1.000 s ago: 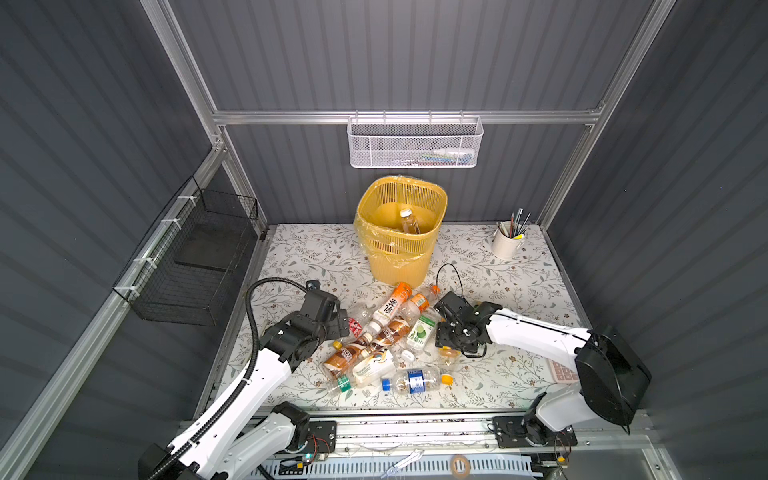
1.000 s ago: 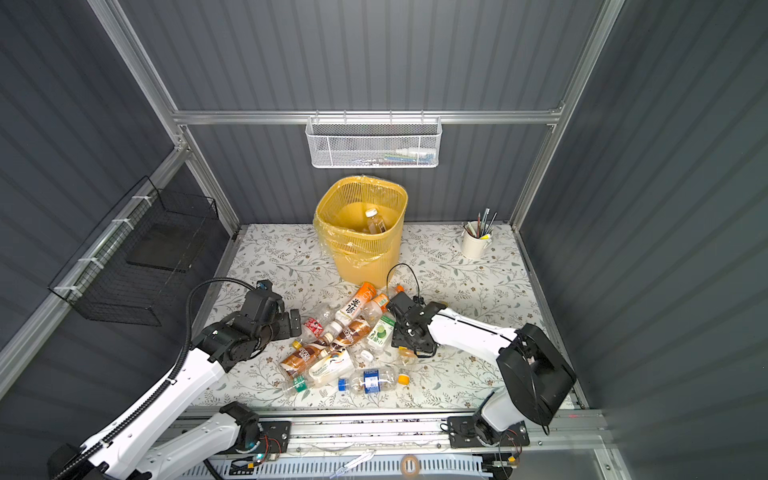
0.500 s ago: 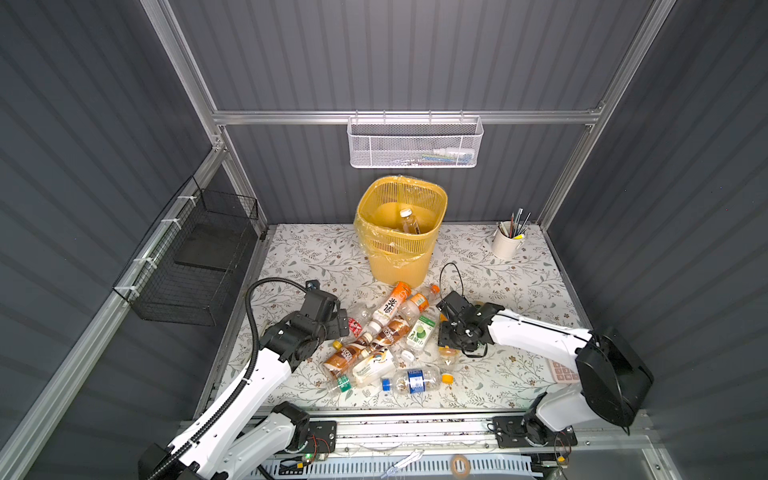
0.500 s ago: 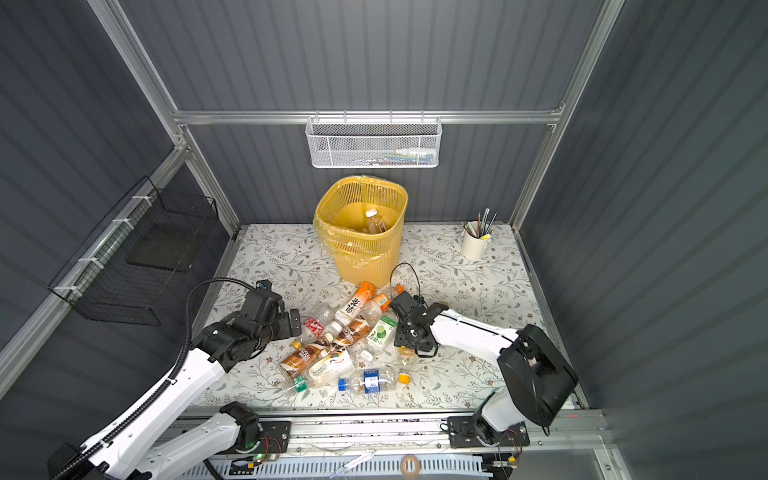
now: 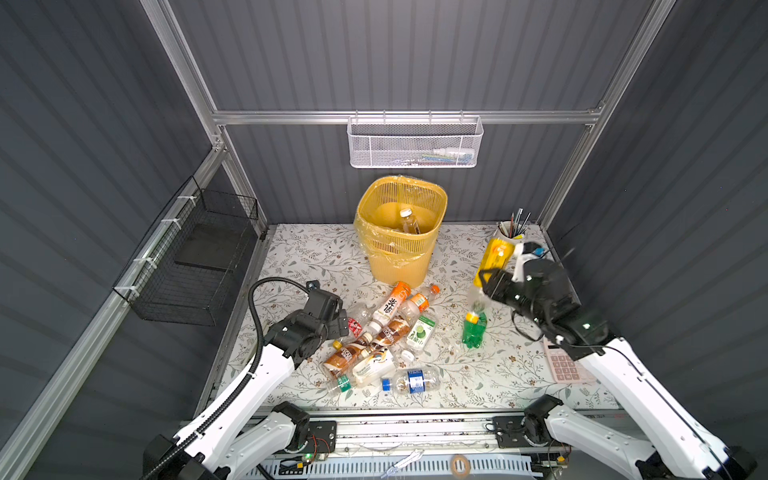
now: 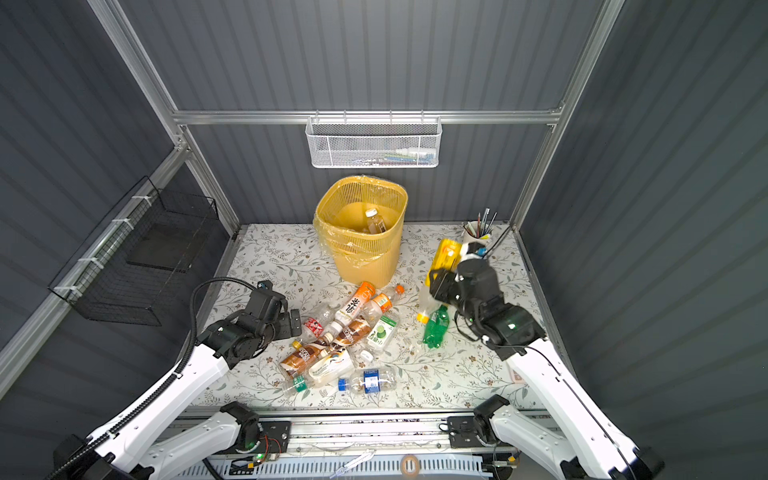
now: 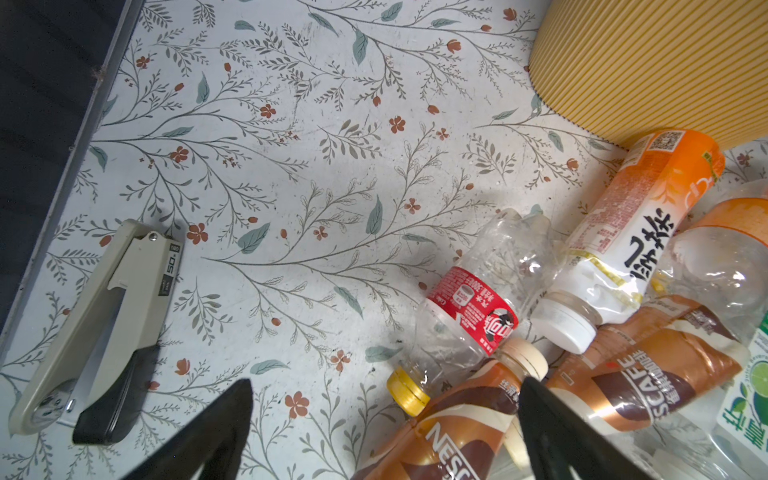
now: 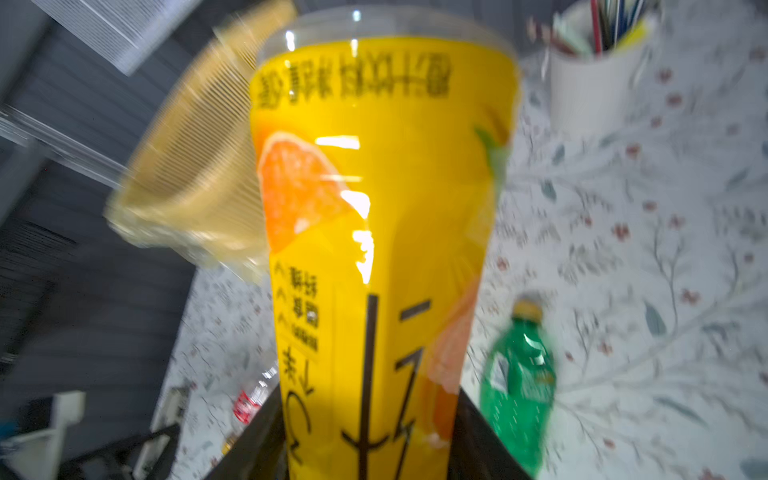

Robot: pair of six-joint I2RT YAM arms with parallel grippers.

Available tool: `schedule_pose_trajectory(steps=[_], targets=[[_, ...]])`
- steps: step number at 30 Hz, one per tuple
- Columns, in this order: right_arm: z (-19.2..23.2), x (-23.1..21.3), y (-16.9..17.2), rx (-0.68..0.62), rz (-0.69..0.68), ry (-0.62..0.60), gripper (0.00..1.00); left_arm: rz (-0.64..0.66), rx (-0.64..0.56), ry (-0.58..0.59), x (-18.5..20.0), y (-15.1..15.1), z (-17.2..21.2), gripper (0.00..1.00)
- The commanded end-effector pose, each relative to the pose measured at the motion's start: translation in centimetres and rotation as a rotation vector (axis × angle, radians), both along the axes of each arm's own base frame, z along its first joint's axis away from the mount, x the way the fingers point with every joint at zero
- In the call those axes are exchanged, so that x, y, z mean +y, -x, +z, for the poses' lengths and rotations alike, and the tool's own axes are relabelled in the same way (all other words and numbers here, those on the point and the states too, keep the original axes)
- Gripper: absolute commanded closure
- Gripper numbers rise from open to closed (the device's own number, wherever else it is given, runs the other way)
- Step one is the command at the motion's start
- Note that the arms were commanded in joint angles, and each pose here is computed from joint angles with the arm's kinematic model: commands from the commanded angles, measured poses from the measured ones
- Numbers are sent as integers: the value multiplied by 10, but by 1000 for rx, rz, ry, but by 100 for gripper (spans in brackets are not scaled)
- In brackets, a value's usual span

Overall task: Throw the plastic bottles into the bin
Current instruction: 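Lift the yellow juice bottle with the right gripper and release it over the bin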

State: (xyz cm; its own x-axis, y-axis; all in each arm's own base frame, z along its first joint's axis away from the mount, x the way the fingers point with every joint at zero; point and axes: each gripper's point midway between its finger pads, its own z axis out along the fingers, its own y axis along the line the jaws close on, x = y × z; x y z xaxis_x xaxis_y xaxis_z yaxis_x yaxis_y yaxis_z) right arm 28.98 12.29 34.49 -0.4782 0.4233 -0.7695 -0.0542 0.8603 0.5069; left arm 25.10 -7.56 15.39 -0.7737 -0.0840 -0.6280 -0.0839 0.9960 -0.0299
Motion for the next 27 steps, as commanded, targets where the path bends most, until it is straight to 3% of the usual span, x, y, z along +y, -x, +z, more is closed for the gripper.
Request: schedule_pose_trajectory(steps=[1,5,9,13,16,19,23,27], targets=[[75,2,-13,-188,31,73,49,15,3,-3,3,1,-2,0],[135,39,-53,-288,118,39,49,16,2,20,0,1,-3,0],[127,97,-112,-215,251,22,47,14,-1,27,-1,1,-1,0],[103,130,-169,-140,295,44,35,17,3,29,-1,0,1,0],[105,127,-191,-128,264,56,16,14,8,28,-2,1,4,0],[118,106,-189,-139,193,91,1,15,3,23,1,3,8,0],[134,78,-160,-187,136,114,1,11,-18,31,2,5,11,0],[113,54,-123,-174,104,109,1,10,-10,27,2,5,10,0]])
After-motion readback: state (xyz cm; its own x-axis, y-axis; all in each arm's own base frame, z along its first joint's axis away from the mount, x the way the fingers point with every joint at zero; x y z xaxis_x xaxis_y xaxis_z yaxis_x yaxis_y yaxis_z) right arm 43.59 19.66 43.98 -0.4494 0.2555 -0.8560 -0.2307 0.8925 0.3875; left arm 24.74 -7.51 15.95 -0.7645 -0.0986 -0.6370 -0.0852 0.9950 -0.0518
